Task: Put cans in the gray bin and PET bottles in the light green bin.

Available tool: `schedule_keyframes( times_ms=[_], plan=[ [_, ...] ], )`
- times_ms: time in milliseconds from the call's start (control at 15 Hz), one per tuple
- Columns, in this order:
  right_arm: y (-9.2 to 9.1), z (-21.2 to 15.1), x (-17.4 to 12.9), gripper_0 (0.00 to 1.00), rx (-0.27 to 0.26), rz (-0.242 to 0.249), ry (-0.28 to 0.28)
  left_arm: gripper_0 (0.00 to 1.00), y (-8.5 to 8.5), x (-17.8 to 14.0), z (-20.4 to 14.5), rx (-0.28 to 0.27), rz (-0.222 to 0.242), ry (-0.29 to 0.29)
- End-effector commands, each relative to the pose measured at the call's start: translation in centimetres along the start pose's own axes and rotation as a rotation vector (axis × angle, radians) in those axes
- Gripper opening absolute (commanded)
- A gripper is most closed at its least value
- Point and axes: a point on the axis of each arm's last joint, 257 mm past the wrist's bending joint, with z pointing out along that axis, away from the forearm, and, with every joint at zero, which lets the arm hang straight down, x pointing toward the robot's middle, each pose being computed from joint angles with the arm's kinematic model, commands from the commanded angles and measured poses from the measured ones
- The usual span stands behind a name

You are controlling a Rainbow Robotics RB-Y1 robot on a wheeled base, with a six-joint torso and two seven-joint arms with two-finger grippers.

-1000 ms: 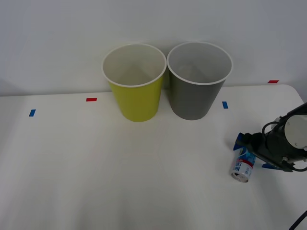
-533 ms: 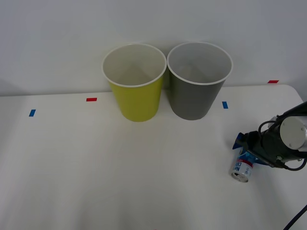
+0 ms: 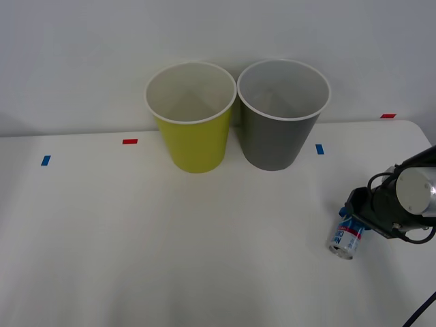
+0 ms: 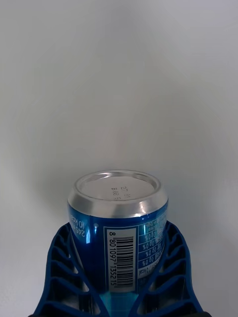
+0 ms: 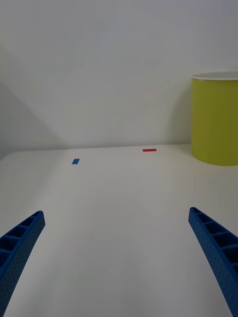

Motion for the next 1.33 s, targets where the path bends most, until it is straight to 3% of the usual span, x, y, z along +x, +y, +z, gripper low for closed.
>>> schedule_keyframes(
  times_ms=[67,200,533,733,1067,1200,1333],
  plan=[
    [0.2,0.1,-0.6,0.0,-0.012,-0.018,-0.031,1.0,0.0,0.0,0.0,0.0,0.0,0.0],
    [1.1,-0.4,-0.8,0.0,-0.039,-0.08,-0.051,1.0,0.0,0.0,0.0,0.0,0.0,0.0],
    [5.8,-2.7,-0.7,0.0,-0.151,-0.352,-0.134,1.0,0.0,0.0,0.0,0.0,0.0,0.0],
    [6.3,-4.3,-1.1,0.0,-0.183,-0.5,-0.207,1.0,0.0,0.0,0.0,0.0,0.0,0.0],
    [7.0,-7.3,-1.5,0.0,-0.18,-0.752,-0.328,1.0,0.0,0.0,0.0,0.0,0.0,0.0],
    [7.6,-8.2,-1.3,0.0,-0.193,-0.817,-0.359,1.0,0.0,0.0,0.0,0.0,0.0,0.0],
    [9.0,-9.3,-1.1,0.0,-0.24,-0.851,-0.392,1.0,0.0,0.0,0.0,0.0,0.0,0.0]
  ],
)
